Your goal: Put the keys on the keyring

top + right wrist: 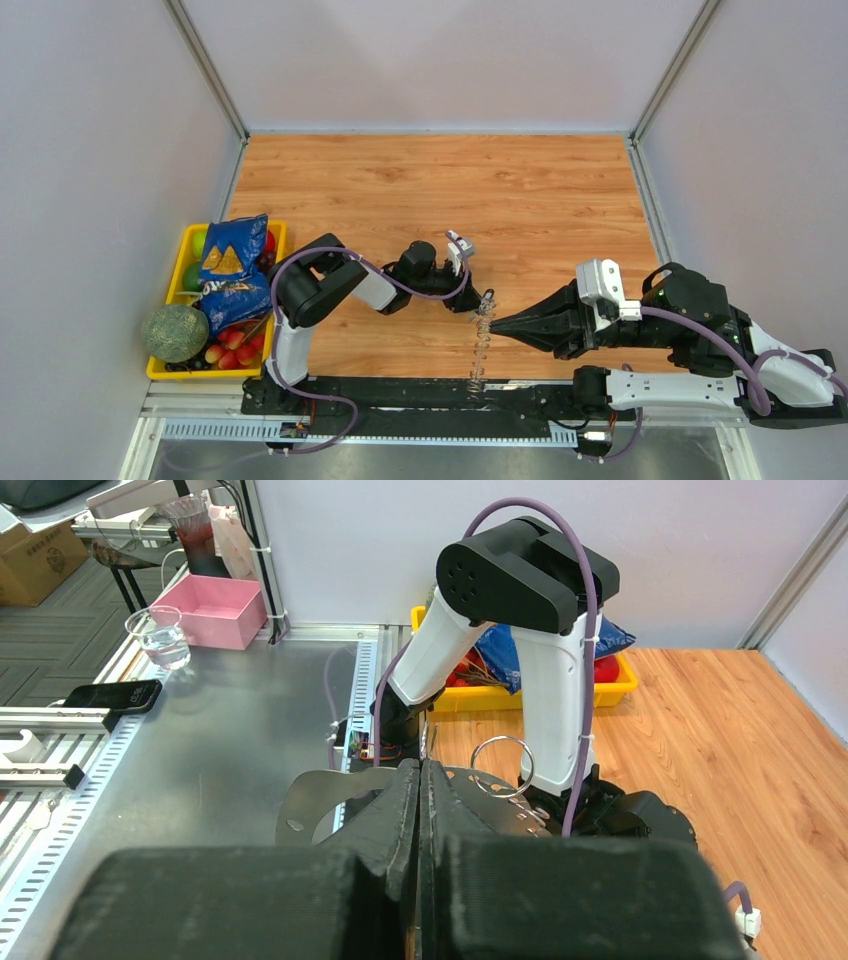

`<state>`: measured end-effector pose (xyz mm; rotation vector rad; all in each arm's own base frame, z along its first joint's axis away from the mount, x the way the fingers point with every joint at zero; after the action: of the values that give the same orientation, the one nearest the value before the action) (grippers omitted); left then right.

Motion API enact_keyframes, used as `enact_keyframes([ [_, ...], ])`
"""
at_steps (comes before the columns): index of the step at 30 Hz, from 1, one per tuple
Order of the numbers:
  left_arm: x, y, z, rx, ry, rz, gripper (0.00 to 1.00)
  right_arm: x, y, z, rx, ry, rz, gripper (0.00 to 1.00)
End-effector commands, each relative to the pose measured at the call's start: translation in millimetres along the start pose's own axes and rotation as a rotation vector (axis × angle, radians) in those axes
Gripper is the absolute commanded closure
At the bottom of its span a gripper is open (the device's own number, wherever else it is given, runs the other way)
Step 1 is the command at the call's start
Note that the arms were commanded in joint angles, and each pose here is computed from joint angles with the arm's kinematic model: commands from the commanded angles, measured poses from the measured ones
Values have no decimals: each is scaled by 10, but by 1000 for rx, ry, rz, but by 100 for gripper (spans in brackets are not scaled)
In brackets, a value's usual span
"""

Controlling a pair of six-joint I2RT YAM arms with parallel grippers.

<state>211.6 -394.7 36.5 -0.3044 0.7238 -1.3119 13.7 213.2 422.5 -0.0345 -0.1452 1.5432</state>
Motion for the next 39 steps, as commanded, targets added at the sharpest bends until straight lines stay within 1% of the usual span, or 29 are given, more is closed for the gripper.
enact_keyframes([
  [1,-32,1,-156,-9,29,-24,53,4,18,138,-1,-49,14,100],
  [9,-59,-7,-240,-27,36,-34,65,40,26,148,8,-45,21,100],
  [12,-49,-7,-248,-31,38,-39,72,48,26,147,10,-44,21,100],
  [19,-34,-10,-241,-34,34,-46,87,50,19,148,10,-45,16,100],
  [22,-34,-29,-223,-35,28,-57,98,50,13,145,10,-44,13,100],
  [23,-36,-45,-219,-40,26,-63,99,44,10,148,9,-45,11,100],
  [27,-94,-189,-98,-25,-9,-106,100,34,3,153,8,-47,6,100],
  [32,-266,-467,208,32,-72,-142,100,13,-5,175,6,-54,0,100],
  [33,-300,-487,225,45,-76,-138,100,13,-6,177,4,-54,0,100],
  [35,-424,-626,397,94,-113,-137,100,10,-10,191,0,-56,-1,100],
  [38,-546,-694,462,123,-113,-105,100,21,-23,187,-3,-46,-7,100],
  [39,-614,-771,547,157,-136,-108,100,26,-25,182,-3,-41,-8,100],
])
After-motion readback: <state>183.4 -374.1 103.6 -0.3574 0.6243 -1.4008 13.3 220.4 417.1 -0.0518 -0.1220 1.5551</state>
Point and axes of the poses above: each gripper's point midway between its finger pads, its own x axis out along the fingers, its own y axis along the line the jaws close on, z = x × y, the point moved 2 cm from there along -x, back along the fingers, and after that the axes turned 4 degrees about -x, right-handed, at the moved point
